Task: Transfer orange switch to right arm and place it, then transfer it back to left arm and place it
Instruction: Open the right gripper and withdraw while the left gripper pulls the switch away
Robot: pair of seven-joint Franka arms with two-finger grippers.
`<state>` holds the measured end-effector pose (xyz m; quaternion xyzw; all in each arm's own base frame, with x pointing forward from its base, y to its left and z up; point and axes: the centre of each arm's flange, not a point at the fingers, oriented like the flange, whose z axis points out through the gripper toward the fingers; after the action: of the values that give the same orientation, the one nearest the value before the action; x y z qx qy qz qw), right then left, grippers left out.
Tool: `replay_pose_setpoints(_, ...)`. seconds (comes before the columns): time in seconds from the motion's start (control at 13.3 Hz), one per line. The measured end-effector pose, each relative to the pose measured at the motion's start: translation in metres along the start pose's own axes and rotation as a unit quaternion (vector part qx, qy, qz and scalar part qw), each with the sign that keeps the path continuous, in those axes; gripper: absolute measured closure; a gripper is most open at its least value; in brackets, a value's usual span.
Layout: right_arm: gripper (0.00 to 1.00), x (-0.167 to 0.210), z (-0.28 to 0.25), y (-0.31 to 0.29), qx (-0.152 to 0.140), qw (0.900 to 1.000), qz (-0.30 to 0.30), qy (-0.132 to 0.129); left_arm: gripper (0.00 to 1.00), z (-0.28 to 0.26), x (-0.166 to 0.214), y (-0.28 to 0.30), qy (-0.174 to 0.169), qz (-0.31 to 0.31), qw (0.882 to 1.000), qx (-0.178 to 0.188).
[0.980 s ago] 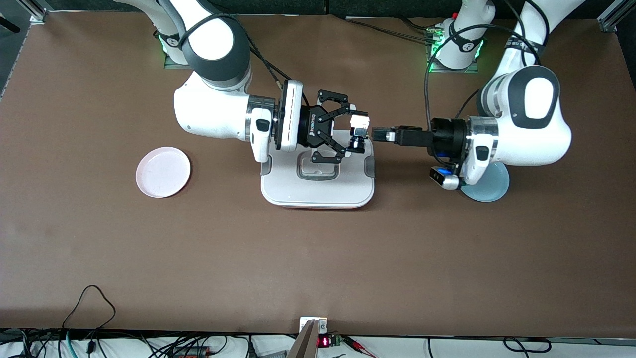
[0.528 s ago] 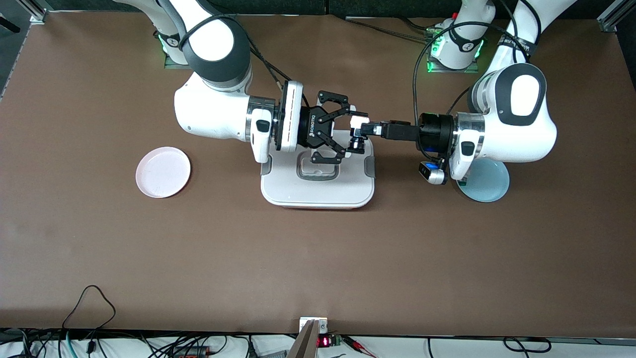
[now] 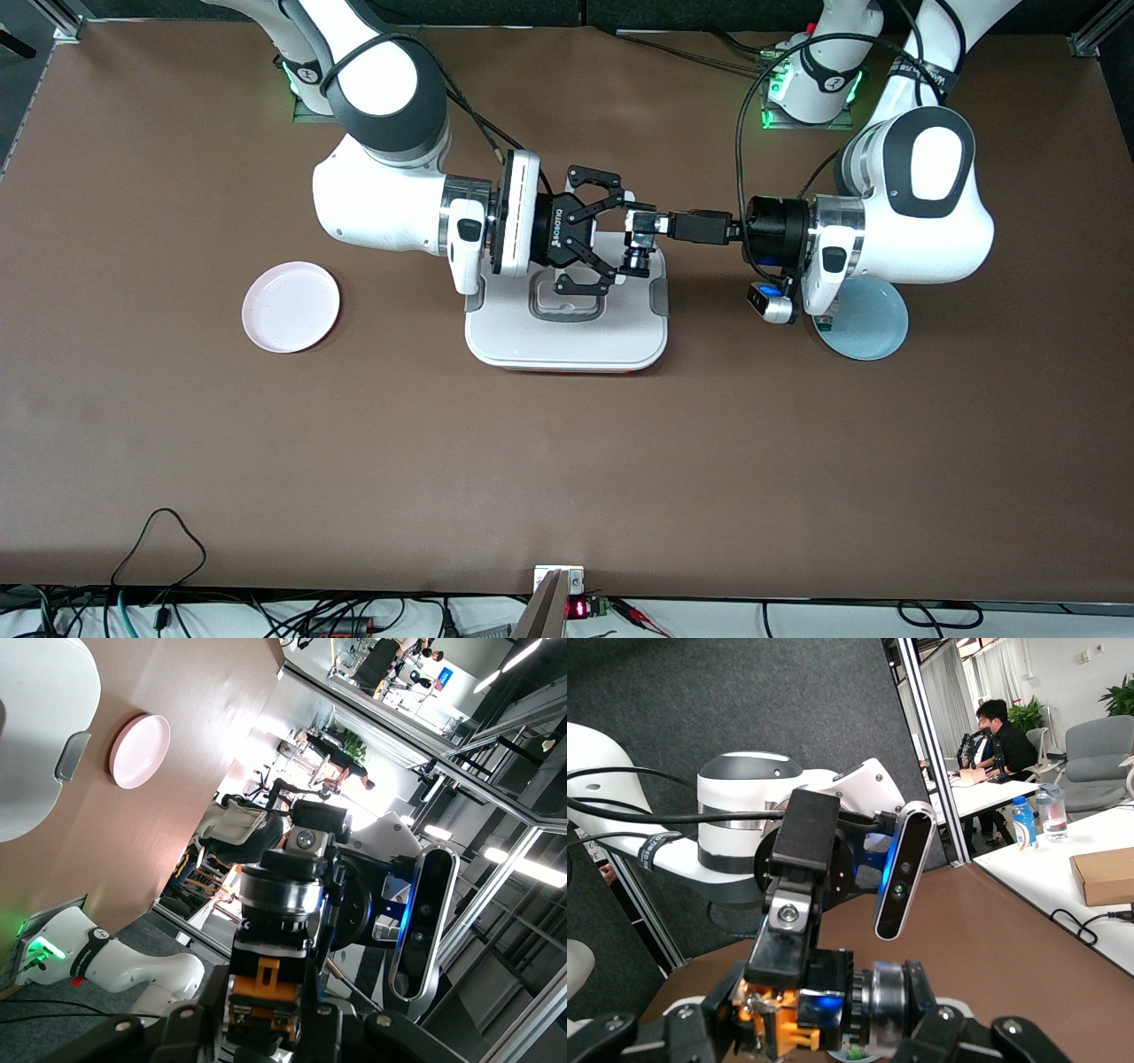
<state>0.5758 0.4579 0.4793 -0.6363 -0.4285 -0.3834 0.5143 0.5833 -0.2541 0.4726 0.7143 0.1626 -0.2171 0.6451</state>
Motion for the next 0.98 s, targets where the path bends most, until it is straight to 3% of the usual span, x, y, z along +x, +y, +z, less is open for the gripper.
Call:
replay_pose_setpoints(0.38, 0.26, 0.0001, 0.0, 0.0, 0.0, 1.0, 0.002, 0.0, 0.65, -0.0001, -0.0002, 0.0002, 0.0, 0.0, 1.0, 0.0)
replay_pose_setpoints(0.45, 0.22, 0.0001, 0.0, 0.0001, 0.0, 1.0, 0.002, 0.0, 0.65, 0.0004, -0.0005, 0.0003, 0.0, -0.003, 1.0, 0.0)
replay_pose_setpoints(0.6, 0.01, 0.0005, 0.0001, -0.0002, 0.0, 1.0, 0.001, 0.001, 0.67, 0.0005, -0.0005, 0.0001, 0.0, -0.007, 1.0, 0.0)
replay_pose_setpoints(0.98, 0.0, 0.0025, -0.0002, -0.0006, 0.0, 1.0, -0.001, 0.002, 0.67, -0.0008, 0.0002, -0.0016, 0.002, -0.001, 1.0, 0.007)
